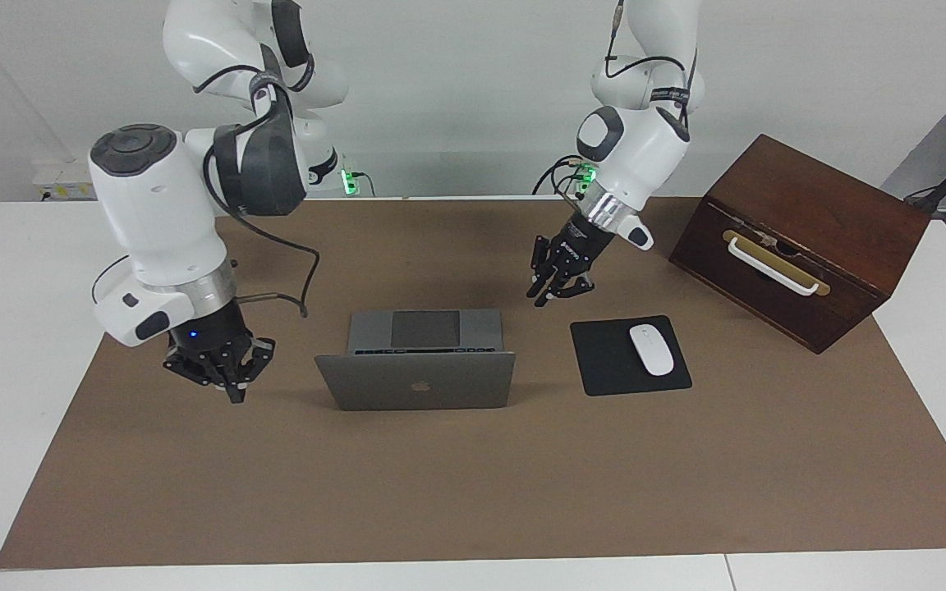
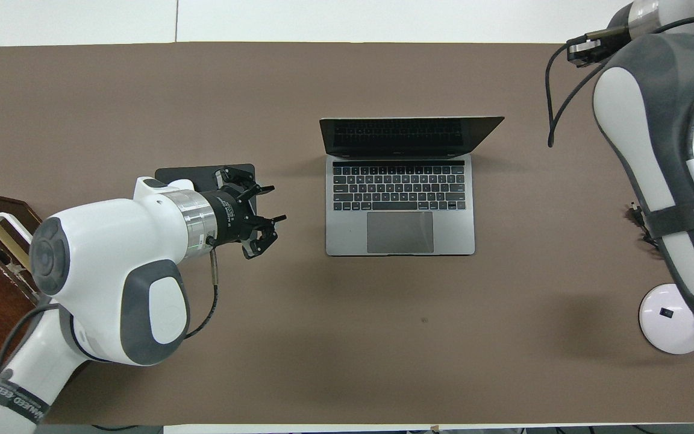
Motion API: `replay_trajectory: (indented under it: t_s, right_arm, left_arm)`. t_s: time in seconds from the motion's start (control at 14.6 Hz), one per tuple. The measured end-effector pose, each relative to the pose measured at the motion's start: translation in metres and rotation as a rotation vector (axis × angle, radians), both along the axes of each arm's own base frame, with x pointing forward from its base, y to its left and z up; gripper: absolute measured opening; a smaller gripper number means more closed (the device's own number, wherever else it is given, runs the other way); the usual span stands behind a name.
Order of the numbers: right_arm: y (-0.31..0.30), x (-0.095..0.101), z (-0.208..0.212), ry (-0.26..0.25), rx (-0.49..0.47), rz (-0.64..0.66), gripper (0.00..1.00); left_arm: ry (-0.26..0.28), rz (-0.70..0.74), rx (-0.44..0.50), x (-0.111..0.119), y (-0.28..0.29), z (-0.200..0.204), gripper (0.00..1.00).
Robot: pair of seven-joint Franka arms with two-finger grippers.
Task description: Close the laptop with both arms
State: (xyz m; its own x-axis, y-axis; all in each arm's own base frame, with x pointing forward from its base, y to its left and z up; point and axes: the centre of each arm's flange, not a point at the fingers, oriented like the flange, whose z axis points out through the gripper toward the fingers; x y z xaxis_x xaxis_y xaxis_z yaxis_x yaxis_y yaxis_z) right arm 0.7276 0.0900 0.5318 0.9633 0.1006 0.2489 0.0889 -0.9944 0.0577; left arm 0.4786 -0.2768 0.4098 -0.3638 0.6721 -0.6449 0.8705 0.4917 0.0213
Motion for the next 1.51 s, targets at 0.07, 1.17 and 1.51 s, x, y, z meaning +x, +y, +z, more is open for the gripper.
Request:
replay_trajectory:
  t_s: [0.07,1.17,1.51]
  right_arm:
    - [0.014,0.0,-0.002,-0.002,0.003,0.006,0.01]
    - [0.151,-0.019,-0.013,-0.067,-0.002,0.136,0.01]
    - [0.165,-0.014,-0.043,-0.046,0.028,0.077,0.01]
  left_arm:
    - [-0.004,0.023,-0.006,-0.005,-0.008,-0.008,0.01]
    - [0.105,0.287,-0.041,-0.033,-0.032,-0.096,0.01]
    - [0.094,0.278,-0.012,-0.041,-0.049,-0.11,0.01]
